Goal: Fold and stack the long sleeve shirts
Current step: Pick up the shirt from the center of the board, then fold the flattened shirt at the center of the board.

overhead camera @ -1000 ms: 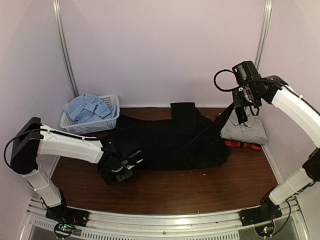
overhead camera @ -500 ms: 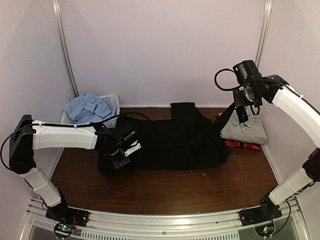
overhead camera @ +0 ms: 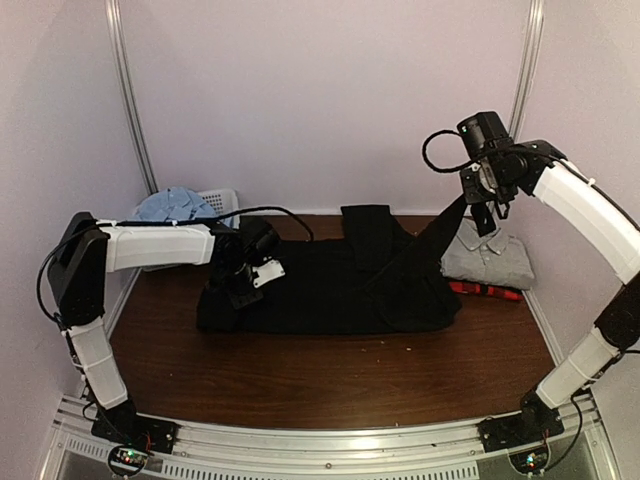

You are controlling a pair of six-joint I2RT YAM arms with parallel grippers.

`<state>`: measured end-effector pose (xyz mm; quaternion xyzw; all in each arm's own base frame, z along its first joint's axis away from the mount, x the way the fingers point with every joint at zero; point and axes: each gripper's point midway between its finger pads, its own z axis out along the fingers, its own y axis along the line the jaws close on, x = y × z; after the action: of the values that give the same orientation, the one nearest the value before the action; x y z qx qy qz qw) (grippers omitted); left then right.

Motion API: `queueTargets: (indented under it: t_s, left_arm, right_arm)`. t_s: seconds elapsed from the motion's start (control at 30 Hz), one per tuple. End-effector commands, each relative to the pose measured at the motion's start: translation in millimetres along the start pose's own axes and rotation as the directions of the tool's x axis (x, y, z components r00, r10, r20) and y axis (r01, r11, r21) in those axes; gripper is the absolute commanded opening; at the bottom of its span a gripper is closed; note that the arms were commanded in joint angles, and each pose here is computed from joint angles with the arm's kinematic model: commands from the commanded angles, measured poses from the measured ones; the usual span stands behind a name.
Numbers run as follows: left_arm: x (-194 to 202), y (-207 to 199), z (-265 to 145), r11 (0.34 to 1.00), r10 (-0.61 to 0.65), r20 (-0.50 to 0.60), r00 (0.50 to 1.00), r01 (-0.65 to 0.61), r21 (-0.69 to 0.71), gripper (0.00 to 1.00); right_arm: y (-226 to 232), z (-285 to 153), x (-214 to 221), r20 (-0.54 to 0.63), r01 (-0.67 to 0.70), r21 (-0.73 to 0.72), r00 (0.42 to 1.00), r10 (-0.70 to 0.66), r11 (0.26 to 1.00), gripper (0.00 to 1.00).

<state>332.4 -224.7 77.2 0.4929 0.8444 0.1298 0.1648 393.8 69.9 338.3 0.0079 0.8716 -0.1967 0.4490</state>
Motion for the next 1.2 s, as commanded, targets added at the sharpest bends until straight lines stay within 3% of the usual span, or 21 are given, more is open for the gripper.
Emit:
queueTargets:
  t_s: [0.0,0.33,0.53,0.83,1.17]
  left_arm:
    - [16.4,17.1,10.0,1.000,-0.010,-0.075,0.997,0.008,-0.026,0.24]
    - [38.7,33.3,10.7,0.993,-0.095,-0.082,0.992,0.090,-0.070,0.45]
    - [27.8,32.7,0.3,0.994,-0.106,-0.008,0.994,0.106,-0.029,0.55]
    - [36.8,25.6,3.7,0.996,-0.089,-0.025,0.996,0.089,-0.015,0.60]
    - [45.9,42.0,0.5,0.987,-0.127,-0.029,0.991,0.124,-0.099,0.70]
  right_arm:
    - [-15.2,-2.9,-9.1,0.020,-0.016,0.058,1.000,0.014,0.998,0.00]
    - [-16.4,10.1,-2.5,-0.015,0.004,0.100,1.000,-0.002,0.995,0.00]
    - [-24.0,15.4,1.4,-0.034,0.010,0.139,0.999,-0.005,0.990,0.00]
    - [-55.5,15.0,2.4,-0.039,-0.024,0.222,0.999,0.033,0.975,0.00]
    - [-46.1,26.9,11.4,-0.070,-0.010,0.193,0.997,0.024,0.981,0.00]
